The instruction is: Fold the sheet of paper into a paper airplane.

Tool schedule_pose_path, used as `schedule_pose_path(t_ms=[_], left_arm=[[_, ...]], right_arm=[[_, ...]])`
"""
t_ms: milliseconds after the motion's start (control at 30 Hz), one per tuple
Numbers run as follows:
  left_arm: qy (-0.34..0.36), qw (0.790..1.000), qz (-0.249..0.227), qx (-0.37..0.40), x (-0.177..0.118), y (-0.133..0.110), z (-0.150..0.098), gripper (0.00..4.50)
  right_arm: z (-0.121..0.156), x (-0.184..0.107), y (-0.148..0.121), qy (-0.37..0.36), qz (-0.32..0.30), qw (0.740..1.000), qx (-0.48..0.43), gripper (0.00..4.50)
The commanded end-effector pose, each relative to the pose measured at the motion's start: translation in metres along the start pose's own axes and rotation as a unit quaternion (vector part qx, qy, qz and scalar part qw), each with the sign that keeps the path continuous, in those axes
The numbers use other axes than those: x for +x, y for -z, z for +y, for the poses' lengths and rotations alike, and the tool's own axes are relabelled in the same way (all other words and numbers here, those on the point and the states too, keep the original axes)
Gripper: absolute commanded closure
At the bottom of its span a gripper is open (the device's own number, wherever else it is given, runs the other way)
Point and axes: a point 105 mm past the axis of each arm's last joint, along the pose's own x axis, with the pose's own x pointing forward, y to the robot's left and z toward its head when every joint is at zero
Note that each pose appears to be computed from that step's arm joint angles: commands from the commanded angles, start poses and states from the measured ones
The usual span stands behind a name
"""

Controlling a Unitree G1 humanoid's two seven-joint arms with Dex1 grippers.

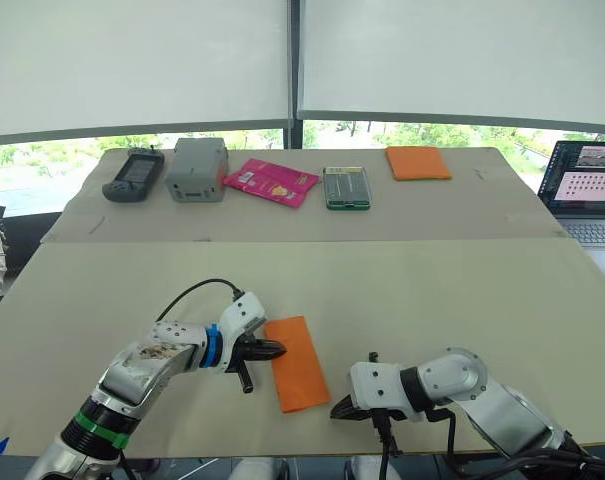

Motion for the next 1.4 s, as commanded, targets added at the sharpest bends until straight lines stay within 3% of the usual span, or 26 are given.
schedule_pose_path(t_ms=[33, 100, 233, 533, 733, 933, 1133, 1400], left_arm=[[0.003, 1.000, 0.006, 0.001, -0.007, 0.004, 0.003, 4.50], [-0.003, 1.000, -0.010, 0.008, -0.017, -0.003, 0.008, 4.50], [-0.023, 0.999, -0.043, -0.001, -0.038, -0.015, 0.017, 4.50], [-0.074, 0.994, -0.065, -0.052, -0.067, -0.011, 0.023, 4.50], [-0.062, 0.995, -0.016, -0.073, -0.040, 0.014, 0.007, 4.50], [-0.031, 0.998, -0.027, -0.051, -0.007, 0.000, 0.001, 4.50], [-0.020, 0.999, -0.032, -0.029, 0.008, -0.013, 0.009, 4.50], [-0.049, 0.998, -0.030, 0.001, 0.000, -0.021, 0.039, 4.50]], right_arm=[[-0.009, -0.017, -0.010, 0.010, -0.031, 0.998, 0.053, 4.45], [-0.032, -0.031, -0.022, 0.050, -0.060, 0.995, 0.056, 4.45], [-0.062, -0.032, -0.016, 0.089, -0.029, 0.995, 0.031, 4.45], [-0.079, 0.004, -0.015, 0.053, -0.017, 0.998, -0.020, 4.45], [-0.079, 0.010, -0.004, 0.048, 0.009, 0.999, -0.016, 4.45], [-0.083, -0.003, -0.002, 0.074, 0.019, 0.997, 0.008, 4.45], [-0.081, -0.010, 0.000, 0.093, 0.022, 0.995, 0.031, 4.45], [-0.099, -0.001, -0.003, 0.167, 0.009, 0.982, 0.081, 4.45]])
